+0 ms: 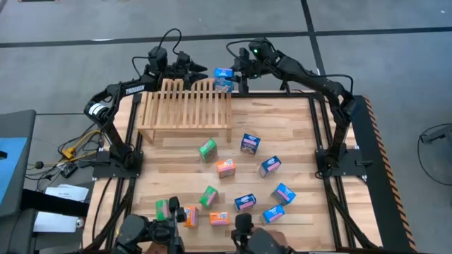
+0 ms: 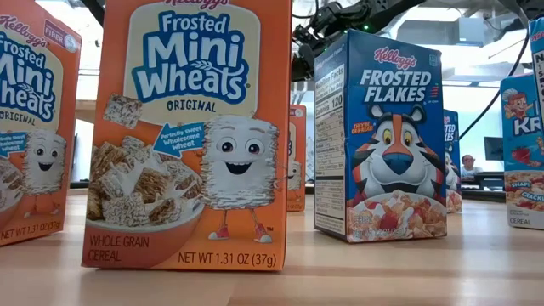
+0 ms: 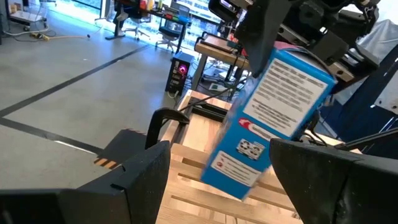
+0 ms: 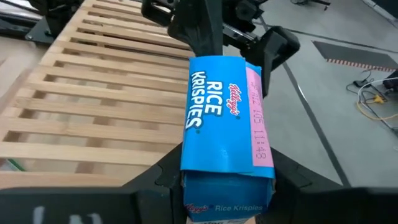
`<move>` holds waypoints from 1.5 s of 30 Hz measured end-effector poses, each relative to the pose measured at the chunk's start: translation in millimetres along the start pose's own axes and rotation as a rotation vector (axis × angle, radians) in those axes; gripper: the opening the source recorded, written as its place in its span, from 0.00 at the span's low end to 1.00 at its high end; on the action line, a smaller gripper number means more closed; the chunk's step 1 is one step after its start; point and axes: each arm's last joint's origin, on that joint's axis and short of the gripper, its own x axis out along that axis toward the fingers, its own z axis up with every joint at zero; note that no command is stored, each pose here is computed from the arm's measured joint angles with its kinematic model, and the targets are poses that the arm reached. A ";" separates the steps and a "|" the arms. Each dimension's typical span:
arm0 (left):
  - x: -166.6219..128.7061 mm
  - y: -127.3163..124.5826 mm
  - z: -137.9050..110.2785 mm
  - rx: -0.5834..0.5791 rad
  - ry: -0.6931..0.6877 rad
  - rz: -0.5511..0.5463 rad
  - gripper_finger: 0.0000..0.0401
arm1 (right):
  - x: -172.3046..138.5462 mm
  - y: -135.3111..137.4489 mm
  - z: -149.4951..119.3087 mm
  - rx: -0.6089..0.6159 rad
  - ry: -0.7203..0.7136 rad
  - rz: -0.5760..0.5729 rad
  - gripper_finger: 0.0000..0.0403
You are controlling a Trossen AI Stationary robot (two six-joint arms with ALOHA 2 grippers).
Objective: Stack cereal on shelf
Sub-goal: Put the top light blue cereal box on the shelf
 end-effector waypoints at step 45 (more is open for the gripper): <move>0.1 0.3 -0.1 -0.016 -0.002 0.010 0.66 | 9.2 -0.8 0.4 0.059 0.001 0.023 0.71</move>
